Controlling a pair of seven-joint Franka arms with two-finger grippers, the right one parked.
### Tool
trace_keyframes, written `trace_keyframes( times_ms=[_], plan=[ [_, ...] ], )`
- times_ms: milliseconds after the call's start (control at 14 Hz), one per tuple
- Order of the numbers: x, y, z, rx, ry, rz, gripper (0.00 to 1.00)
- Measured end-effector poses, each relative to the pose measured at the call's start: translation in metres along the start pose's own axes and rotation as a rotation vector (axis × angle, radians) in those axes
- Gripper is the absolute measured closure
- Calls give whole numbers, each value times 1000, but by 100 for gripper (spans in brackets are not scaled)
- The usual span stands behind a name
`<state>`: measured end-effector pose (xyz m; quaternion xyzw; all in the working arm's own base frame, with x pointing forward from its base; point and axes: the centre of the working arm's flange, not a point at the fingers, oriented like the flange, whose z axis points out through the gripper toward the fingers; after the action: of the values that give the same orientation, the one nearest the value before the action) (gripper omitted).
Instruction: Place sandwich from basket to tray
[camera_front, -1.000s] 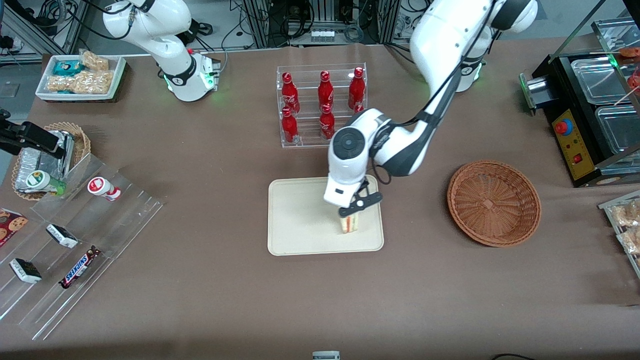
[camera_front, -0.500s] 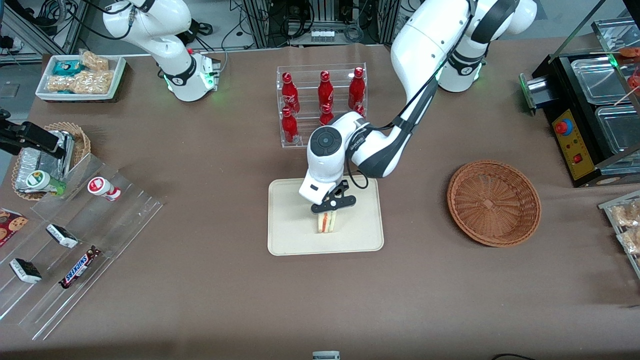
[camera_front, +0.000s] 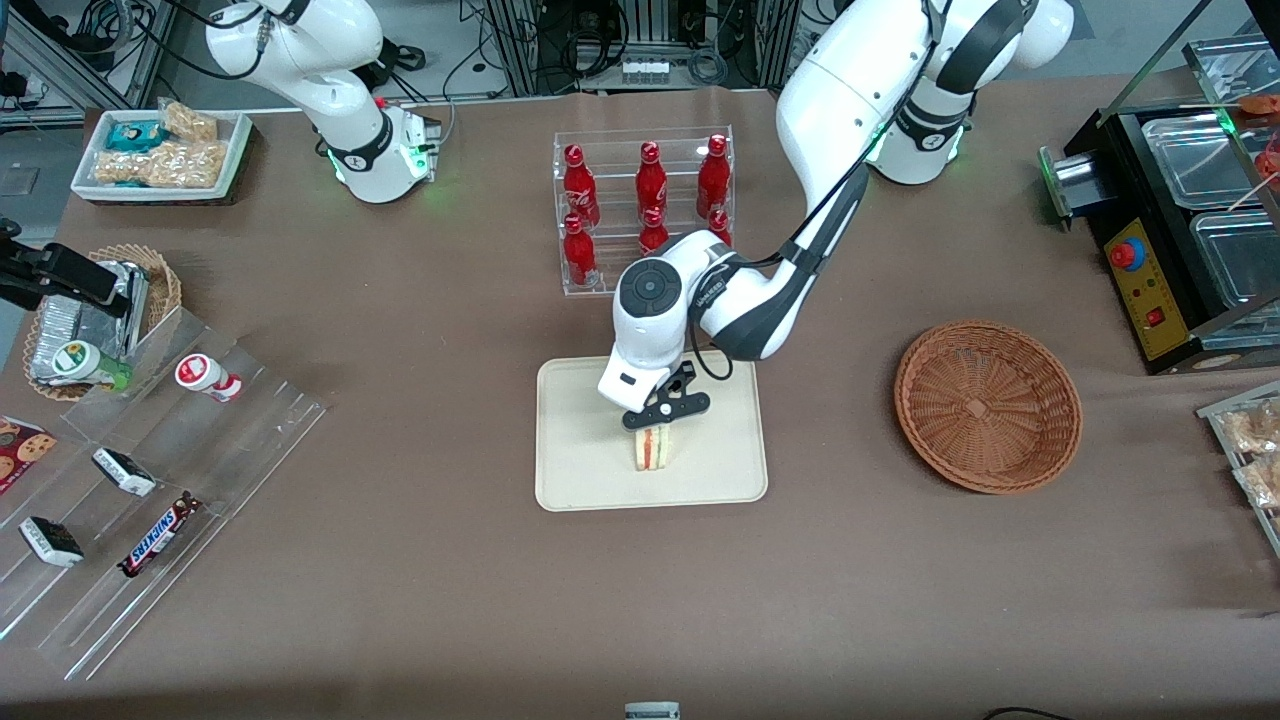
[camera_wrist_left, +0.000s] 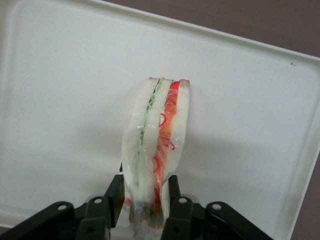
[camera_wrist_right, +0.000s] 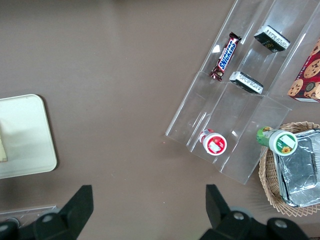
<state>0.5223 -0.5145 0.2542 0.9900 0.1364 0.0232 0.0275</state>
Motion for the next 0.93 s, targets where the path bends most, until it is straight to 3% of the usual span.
trace_keyframes(
  times_ms=[143, 357, 500, 714, 929],
  plan=[
    [15, 4, -38, -43, 35, -18, 34],
    [23, -3, -122, -44, 59, -33, 2],
    [27, -20, -171, -15, 60, -27, 0],
    [65, -81, -224, 43, -17, -5, 0],
    [102, -148, -234, 73, -47, 13, 0]
  ],
)
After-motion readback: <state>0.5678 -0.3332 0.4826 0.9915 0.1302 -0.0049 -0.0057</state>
